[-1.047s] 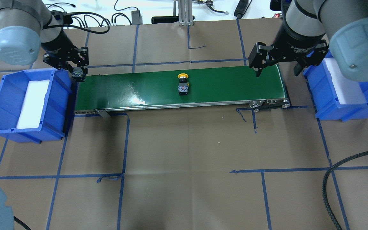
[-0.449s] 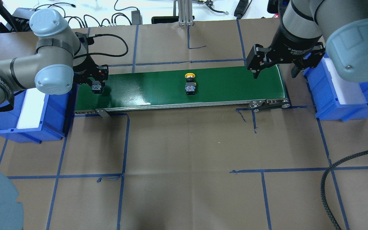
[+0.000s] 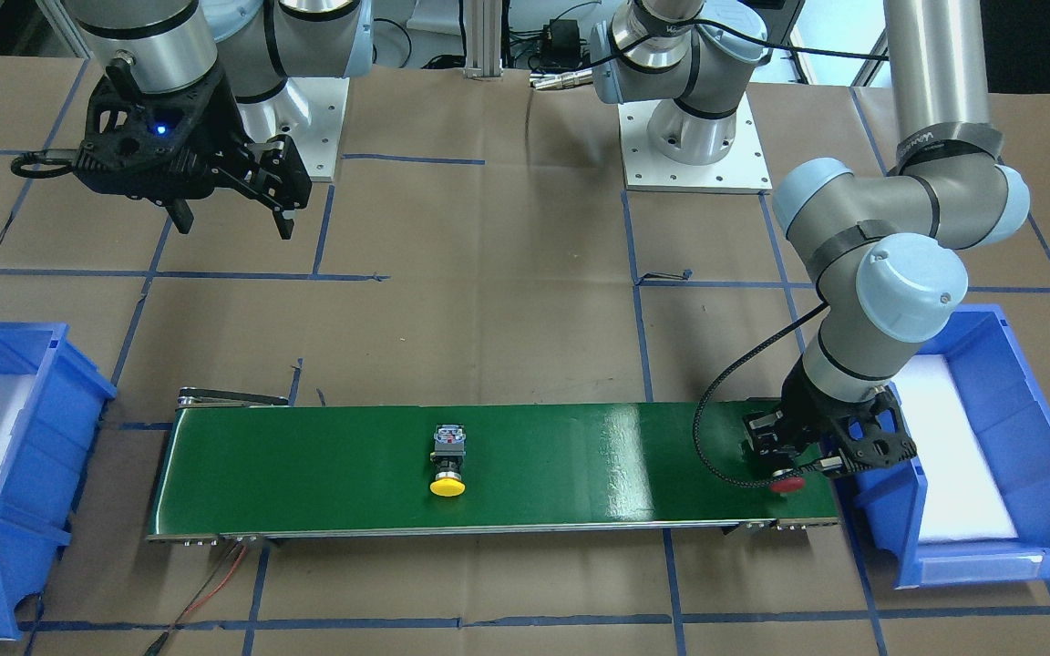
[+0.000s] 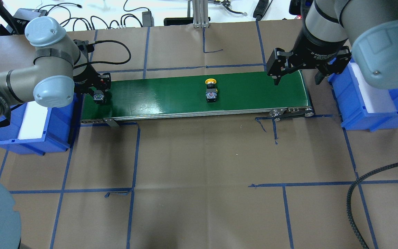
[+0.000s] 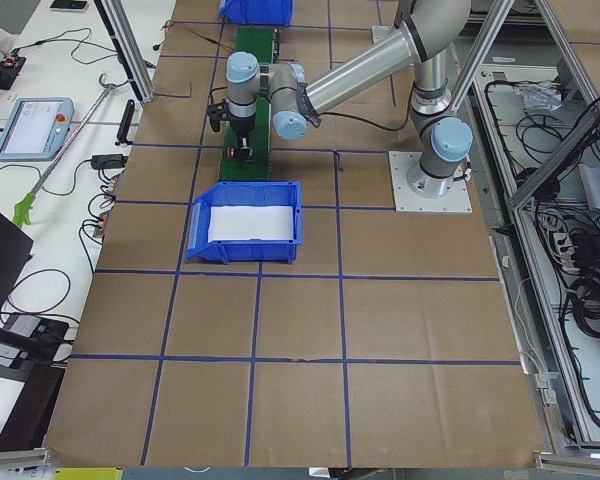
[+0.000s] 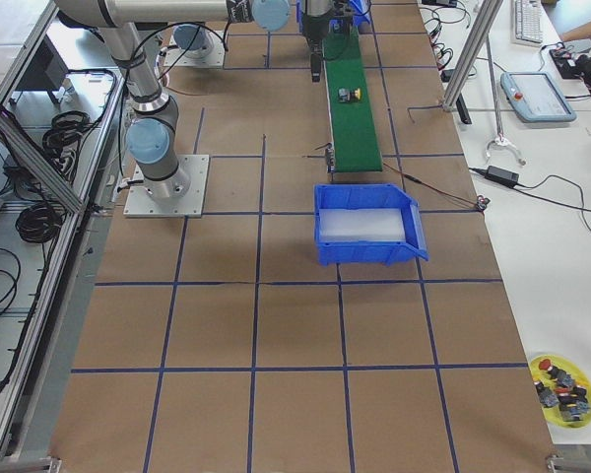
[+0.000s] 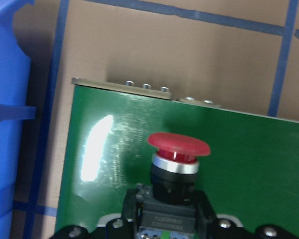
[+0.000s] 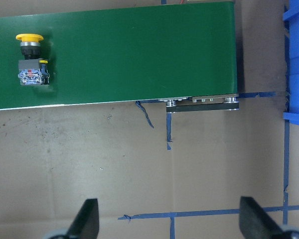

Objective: Transport two buttons from left to right
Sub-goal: 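Carry the red button onto the conveyor belt with the left gripper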

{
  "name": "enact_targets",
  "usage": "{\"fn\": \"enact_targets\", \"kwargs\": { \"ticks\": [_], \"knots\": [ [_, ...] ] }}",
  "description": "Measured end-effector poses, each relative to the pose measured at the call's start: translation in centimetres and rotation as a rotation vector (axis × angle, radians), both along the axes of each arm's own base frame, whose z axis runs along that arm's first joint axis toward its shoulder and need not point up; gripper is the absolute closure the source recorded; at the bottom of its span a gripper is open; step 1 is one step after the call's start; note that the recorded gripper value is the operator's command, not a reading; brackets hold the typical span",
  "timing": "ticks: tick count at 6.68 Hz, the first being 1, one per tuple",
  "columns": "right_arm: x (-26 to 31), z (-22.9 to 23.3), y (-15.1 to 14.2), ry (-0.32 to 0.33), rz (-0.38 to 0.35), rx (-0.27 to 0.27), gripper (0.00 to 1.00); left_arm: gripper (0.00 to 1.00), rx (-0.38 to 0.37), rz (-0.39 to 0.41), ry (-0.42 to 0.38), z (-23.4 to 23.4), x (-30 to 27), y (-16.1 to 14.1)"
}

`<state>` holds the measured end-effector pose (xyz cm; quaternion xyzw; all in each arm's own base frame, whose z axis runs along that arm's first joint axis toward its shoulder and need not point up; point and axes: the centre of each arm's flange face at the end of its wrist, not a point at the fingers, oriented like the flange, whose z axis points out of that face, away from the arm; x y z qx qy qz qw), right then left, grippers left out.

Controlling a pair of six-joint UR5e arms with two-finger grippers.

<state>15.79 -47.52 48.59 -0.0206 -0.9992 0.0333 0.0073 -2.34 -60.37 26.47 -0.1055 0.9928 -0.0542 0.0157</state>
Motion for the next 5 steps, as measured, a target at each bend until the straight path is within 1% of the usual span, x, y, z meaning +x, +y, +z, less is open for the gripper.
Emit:
{"fn": "enact_targets", "kwargs": {
  "ticks": [1,2,3,5],
  "knots": [
    [0.01,-0.01,0.00,0.000,-0.001,0.000,0.00,0.93,0.007,0.007,0.002,-0.19,0.14,0.13],
    [0.00,-0.01,0.00,0.000,-0.002,0.000,0.00,0.60,0.014,0.015,0.006,-0.42,0.11,0.42],
    [0.00,-0.02,0.00,0.000,-0.002,0.000,0.00,0.01,0.020,0.023,0.011,-0.68,0.04,0.74],
    [0.00,-0.02,0.00,0.000,-0.002,0.000,0.00,0.00,0.009,0.027,0.014,-0.52,0.04,0.54]
  ]
}}
